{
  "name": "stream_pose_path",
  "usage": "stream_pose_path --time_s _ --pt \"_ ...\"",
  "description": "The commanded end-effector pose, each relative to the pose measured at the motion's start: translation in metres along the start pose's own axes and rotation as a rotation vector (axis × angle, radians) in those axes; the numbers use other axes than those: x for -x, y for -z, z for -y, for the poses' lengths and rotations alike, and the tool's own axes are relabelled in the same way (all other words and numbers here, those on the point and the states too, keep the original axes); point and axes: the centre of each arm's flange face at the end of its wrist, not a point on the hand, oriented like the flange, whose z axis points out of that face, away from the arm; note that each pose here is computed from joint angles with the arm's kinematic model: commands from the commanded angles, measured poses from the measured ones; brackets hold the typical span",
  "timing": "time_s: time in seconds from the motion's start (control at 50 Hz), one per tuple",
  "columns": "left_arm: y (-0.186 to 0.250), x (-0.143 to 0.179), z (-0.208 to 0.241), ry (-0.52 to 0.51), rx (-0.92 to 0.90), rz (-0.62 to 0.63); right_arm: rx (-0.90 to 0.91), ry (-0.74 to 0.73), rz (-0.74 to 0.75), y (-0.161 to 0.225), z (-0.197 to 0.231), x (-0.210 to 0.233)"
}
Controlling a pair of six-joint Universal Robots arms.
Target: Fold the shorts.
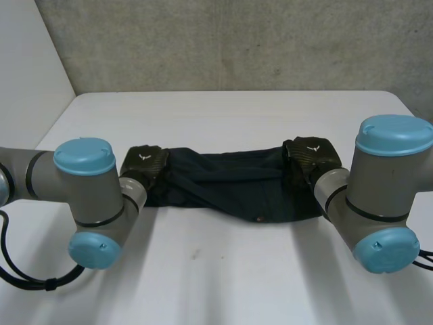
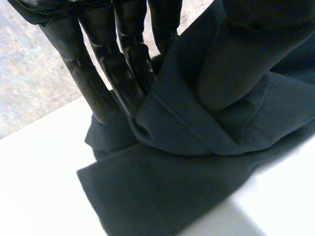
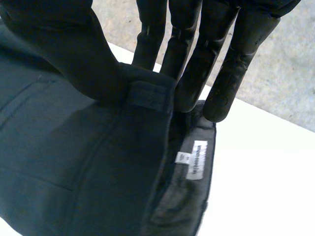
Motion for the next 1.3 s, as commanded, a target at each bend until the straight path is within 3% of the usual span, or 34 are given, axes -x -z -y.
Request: stream_pose_path --time_s 0.02,0.18,0.32,0.46,0.54,0.66,0.76,0.84,0.86,0.94,1.0,1.06,1.14,1.3 --pt "0.027 0.014 0.055 -0.132 -0.111 0.047 -0.065 0.249 -0.015 0.013 0.032 -0.003" --pt "0.104 0.027 0.137 -0.303 -0.236 0.035 -0.269 0.476 -0.105 0.056 0.112 -0.013" --pt "0.144 0.026 0.147 -0.395 -0.214 -0.078 -0.215 0.552 -0.102 0.085 0.128 -0.016" --pt "0.134 0.017 0.105 -0.399 -0.068 -0.153 0.016 0.559 -0.001 0.063 0.075 -0.008" --pt "0.096 0.015 0.065 -0.407 0.054 -0.17 0.111 0.556 0.037 0.048 0.047 -0.005" --pt "0.05 0.018 0.039 -0.464 0.091 -0.133 0.137 0.538 0.053 0.023 0.024 0.001" --pt "0.006 0.025 0.05 -0.561 0.008 -0.036 -0.052 0.519 -0.029 -0.018 0.041 0.0" --pt "-0.025 0.037 0.099 -0.596 -0.188 0.105 -0.317 0.507 -0.142 -0.04 0.088 -0.004" --pt "-0.032 0.041 0.129 -0.592 -0.307 0.165 -0.381 0.501 -0.166 -0.043 0.101 -0.005" --pt "-0.029 0.055 0.21 -0.562 -0.634 0.339 -0.721 0.462 -0.293 -0.041 0.173 -0.013" --pt "-0.02 0.062 0.253 -0.52 -0.851 0.439 -0.966 0.432 -0.384 -0.025 0.221 -0.019" --pt "-0.01 0.066 0.272 -0.484 -0.96 0.49 -1.093 0.41 -0.426 -0.009 0.246 -0.02" --pt "0.014 0.071 0.292 -0.435 -1.042 0.508 -1.106 0.408 -0.431 -0.004 0.25 -0.021" --pt "0.016 0.064 0.24 -0.361 -0.877 0.37 -0.838 0.443 -0.323 -0.02 0.2 -0.013"
